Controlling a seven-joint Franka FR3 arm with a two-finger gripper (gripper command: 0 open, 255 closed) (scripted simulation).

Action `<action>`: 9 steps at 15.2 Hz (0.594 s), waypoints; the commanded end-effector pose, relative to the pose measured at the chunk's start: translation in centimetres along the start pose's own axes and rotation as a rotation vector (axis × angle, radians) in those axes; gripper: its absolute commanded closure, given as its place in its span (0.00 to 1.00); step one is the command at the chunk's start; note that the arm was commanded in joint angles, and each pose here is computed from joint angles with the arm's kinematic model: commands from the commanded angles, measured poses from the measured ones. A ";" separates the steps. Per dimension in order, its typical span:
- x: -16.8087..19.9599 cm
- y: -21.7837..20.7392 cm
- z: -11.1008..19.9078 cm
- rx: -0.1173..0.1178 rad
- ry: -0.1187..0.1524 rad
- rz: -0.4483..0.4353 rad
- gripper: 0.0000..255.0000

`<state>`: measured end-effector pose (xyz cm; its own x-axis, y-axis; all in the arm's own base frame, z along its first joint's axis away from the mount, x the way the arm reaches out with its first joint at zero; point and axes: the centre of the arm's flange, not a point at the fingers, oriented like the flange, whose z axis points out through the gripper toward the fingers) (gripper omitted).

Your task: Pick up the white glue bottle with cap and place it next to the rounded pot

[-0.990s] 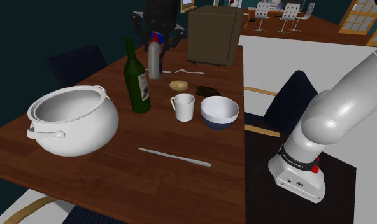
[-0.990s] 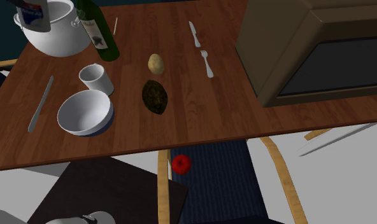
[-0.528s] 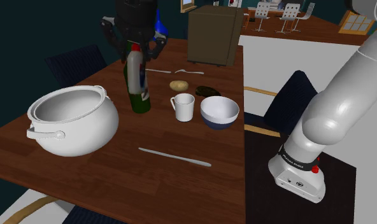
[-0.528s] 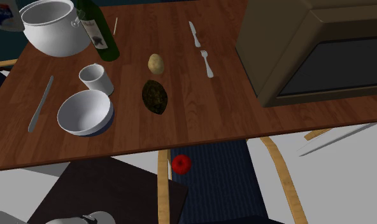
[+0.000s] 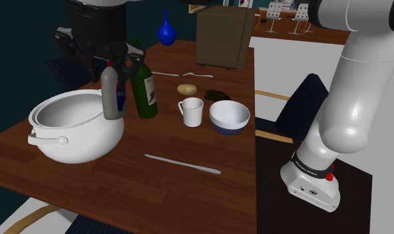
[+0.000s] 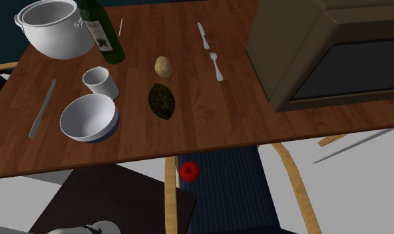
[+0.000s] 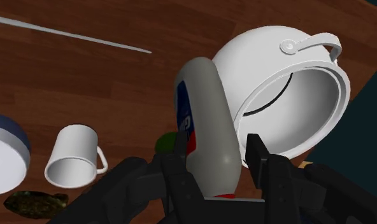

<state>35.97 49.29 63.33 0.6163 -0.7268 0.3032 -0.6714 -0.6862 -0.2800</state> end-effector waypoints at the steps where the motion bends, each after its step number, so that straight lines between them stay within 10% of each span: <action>1: -0.7 0.0 0.8 0.001 0.002 0.002 1.00; 9: -2.0 1.1 4.6 0.001 0.002 0.002 1.00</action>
<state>35.88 49.85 58.75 0.6143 -0.7281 0.3041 -0.6724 -0.6848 -0.2811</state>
